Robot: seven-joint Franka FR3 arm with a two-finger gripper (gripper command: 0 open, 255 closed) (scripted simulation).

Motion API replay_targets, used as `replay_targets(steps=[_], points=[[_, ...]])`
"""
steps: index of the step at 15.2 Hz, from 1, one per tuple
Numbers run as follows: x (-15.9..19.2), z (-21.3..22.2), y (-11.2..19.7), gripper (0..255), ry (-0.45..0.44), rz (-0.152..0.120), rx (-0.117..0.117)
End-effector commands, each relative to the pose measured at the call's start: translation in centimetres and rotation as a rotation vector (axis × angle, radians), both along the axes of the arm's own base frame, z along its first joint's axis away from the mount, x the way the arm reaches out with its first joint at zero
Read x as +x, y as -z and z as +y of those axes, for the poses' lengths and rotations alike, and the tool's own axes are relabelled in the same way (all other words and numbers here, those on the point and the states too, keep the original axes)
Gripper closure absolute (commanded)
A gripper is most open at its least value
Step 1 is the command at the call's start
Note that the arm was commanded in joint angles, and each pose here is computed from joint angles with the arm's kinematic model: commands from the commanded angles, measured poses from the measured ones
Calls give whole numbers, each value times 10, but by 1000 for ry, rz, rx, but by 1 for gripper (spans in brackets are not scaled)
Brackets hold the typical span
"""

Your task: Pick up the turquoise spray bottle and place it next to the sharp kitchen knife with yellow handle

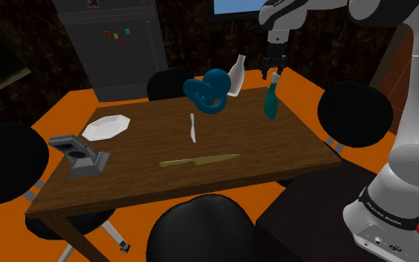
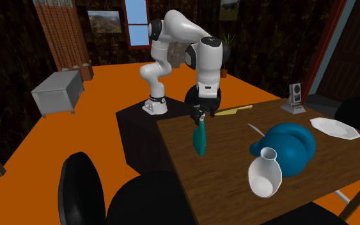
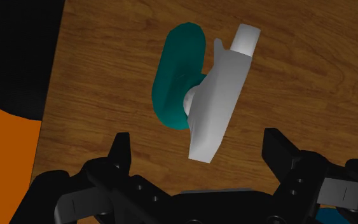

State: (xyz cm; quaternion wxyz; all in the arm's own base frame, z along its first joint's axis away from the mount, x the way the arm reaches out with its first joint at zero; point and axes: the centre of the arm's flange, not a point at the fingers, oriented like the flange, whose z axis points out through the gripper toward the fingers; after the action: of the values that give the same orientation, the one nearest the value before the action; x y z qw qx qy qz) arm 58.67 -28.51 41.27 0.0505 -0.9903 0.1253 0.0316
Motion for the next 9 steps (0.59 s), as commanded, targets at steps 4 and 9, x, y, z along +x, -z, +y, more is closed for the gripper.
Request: replay_targets(steps=[4,9], points=[[0,0,0,255,0,0,0],[0,0,0,255,0,0,0]])
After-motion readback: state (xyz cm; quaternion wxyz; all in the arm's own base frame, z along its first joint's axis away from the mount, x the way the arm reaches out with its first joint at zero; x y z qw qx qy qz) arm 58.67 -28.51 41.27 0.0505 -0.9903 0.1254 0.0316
